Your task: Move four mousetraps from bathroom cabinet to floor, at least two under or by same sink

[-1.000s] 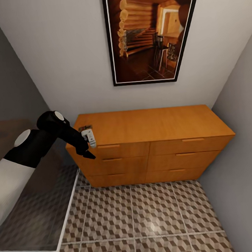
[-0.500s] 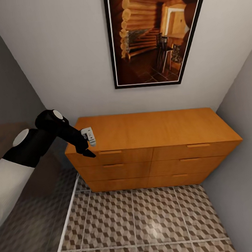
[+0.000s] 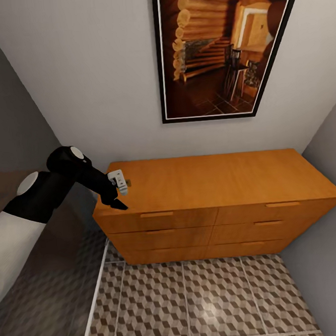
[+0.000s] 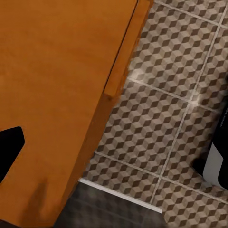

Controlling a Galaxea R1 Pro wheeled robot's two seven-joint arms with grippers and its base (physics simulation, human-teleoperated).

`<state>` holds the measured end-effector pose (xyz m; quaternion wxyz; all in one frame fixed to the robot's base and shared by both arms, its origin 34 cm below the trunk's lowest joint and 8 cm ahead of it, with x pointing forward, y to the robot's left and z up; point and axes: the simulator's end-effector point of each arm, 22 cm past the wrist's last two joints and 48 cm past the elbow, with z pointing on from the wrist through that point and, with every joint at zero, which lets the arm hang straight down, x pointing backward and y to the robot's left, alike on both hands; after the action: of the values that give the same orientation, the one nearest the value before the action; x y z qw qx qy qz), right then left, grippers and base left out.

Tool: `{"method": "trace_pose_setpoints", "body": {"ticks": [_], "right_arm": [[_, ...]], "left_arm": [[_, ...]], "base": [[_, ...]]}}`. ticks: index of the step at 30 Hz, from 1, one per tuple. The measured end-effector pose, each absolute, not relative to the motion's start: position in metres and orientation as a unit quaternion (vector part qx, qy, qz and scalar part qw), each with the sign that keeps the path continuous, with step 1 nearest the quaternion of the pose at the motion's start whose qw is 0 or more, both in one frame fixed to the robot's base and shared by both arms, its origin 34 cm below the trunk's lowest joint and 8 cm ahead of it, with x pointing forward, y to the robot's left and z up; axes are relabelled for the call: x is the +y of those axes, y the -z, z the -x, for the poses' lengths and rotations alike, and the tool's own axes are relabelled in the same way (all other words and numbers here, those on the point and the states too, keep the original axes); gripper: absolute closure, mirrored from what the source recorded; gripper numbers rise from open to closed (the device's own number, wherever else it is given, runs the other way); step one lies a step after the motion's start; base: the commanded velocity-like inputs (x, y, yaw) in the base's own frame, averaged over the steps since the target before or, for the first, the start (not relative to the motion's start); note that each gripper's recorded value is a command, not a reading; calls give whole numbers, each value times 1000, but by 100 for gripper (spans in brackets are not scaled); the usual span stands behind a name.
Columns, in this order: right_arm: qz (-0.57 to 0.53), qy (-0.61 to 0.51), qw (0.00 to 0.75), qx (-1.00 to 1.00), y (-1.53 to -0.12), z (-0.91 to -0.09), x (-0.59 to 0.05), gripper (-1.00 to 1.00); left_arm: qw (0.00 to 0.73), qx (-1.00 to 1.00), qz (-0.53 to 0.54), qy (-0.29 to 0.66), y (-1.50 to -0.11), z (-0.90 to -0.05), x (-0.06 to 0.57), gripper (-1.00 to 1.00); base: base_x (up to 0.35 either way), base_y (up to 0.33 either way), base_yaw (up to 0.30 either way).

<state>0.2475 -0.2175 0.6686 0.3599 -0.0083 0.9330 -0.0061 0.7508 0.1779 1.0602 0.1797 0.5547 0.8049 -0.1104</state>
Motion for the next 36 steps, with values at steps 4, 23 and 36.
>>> {"method": "trace_pose_setpoints", "body": {"ticks": [4, 23, 36], "right_arm": [[8, 6, 360, 933, -669, -247, -217, 100], [7, 5, 363, 932, -670, -249, -216, 100], [8, 6, 363, 932, -670, -249, -217, 100]], "left_arm": [[179, 805, -555, 110, -1060, -751, 178, -100], [178, 806, -555, 103, -1059, -752, 178, -100], [177, 803, -559, 108, -1057, -751, 170, -100]], "base": [[194, 149, 0], [213, 75, 0], [242, 0, 0]]}}
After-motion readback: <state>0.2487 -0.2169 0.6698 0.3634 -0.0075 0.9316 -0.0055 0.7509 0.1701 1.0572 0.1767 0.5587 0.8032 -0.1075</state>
